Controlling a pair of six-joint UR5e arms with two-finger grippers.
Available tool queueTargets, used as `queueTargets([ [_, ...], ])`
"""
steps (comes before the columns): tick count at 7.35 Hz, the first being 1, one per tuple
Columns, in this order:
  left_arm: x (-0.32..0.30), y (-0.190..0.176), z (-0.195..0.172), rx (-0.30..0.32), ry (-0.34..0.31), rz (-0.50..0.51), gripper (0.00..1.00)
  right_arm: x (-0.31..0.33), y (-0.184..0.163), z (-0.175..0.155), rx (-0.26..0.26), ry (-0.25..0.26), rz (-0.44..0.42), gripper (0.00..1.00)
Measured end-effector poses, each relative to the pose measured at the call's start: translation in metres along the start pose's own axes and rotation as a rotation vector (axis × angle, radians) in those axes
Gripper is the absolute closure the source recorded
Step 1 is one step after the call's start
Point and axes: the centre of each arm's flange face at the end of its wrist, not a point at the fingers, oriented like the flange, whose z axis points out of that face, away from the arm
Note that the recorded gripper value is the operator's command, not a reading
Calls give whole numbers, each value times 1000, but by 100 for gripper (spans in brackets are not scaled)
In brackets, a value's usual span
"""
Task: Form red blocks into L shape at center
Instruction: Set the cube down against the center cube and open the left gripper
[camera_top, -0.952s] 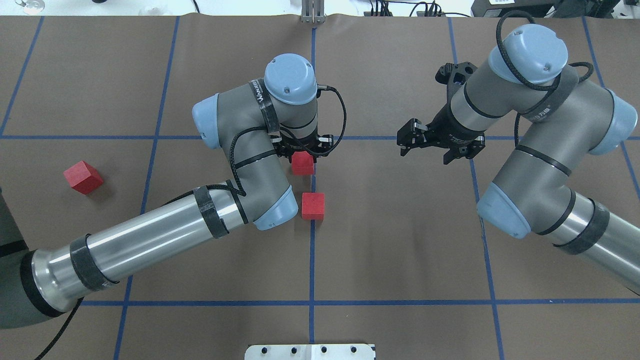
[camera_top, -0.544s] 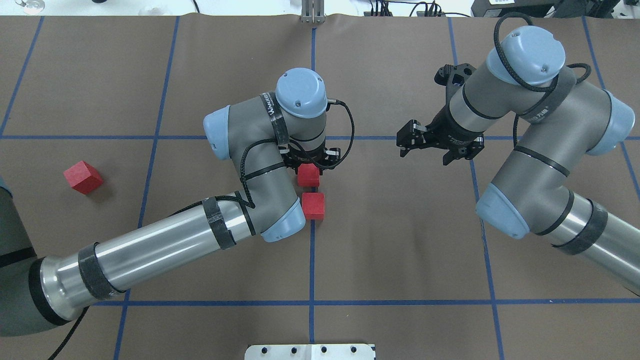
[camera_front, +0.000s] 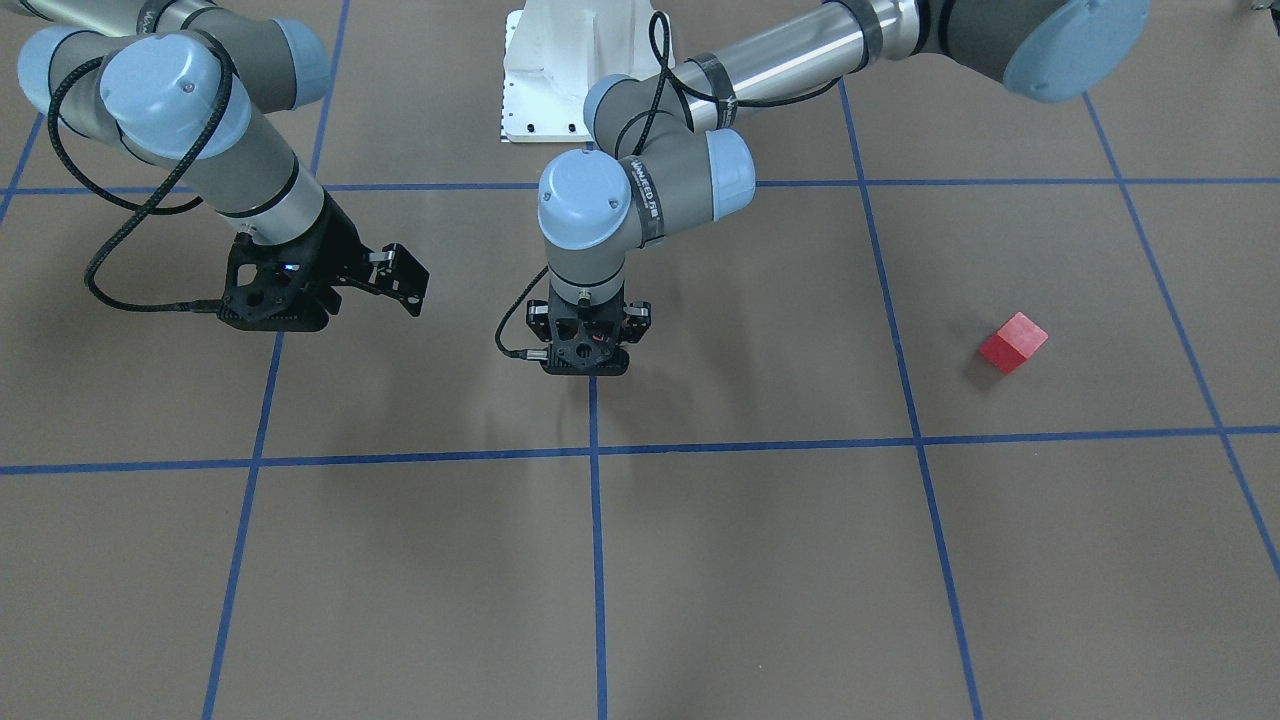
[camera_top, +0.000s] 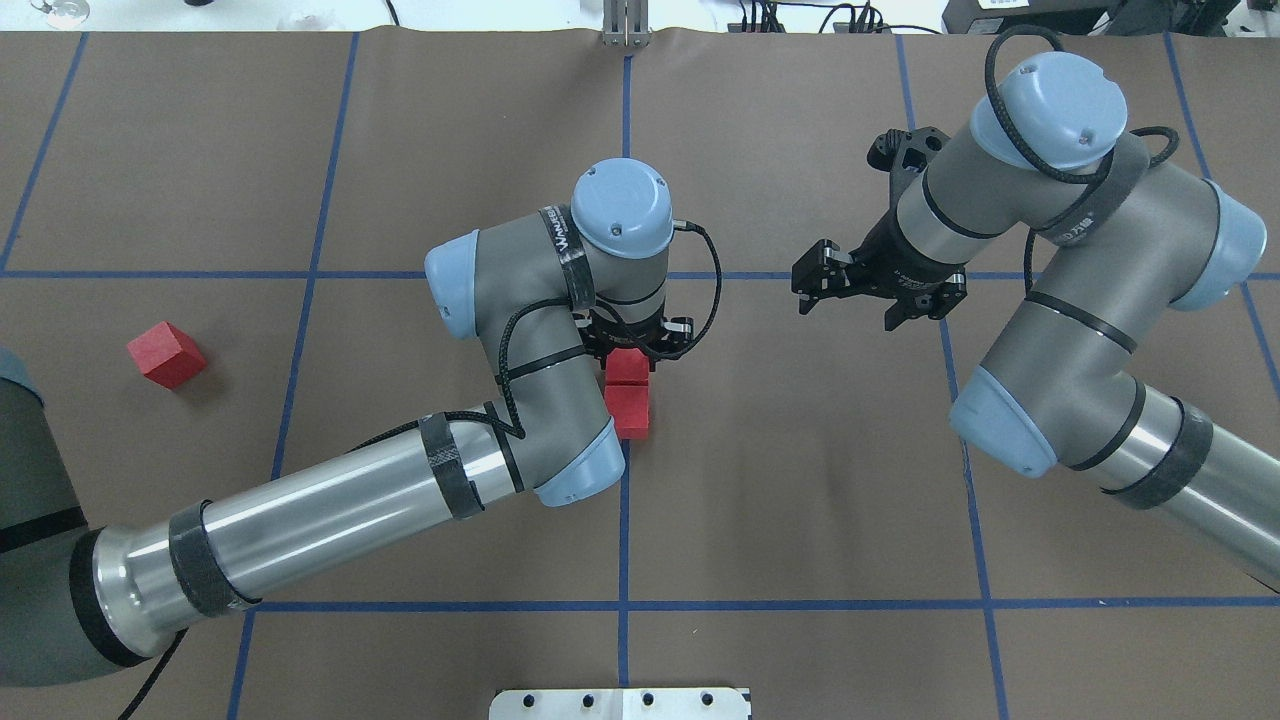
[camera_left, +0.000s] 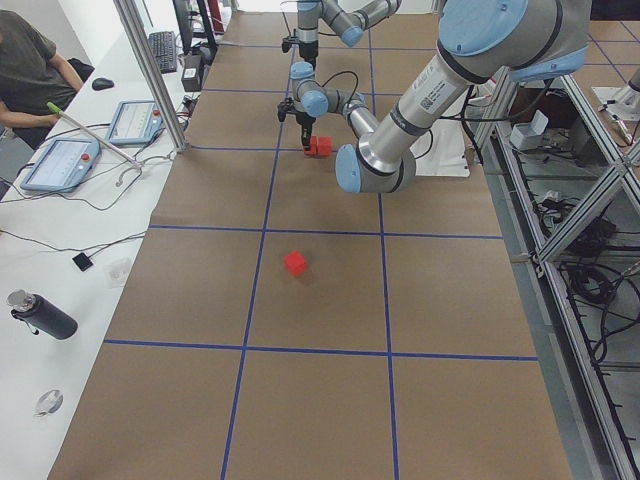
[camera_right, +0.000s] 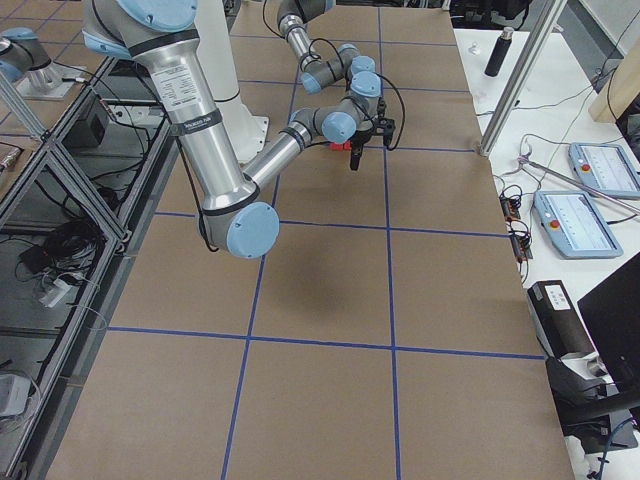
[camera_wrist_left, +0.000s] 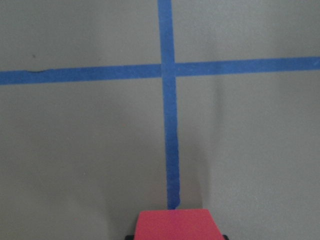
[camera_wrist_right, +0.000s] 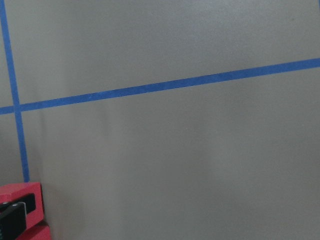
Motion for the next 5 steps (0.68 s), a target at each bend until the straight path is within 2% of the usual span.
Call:
queueTargets([
  [5, 0, 4, 2, -5, -3, 1, 100, -1, 0, -1, 1, -2, 0, 0],
])
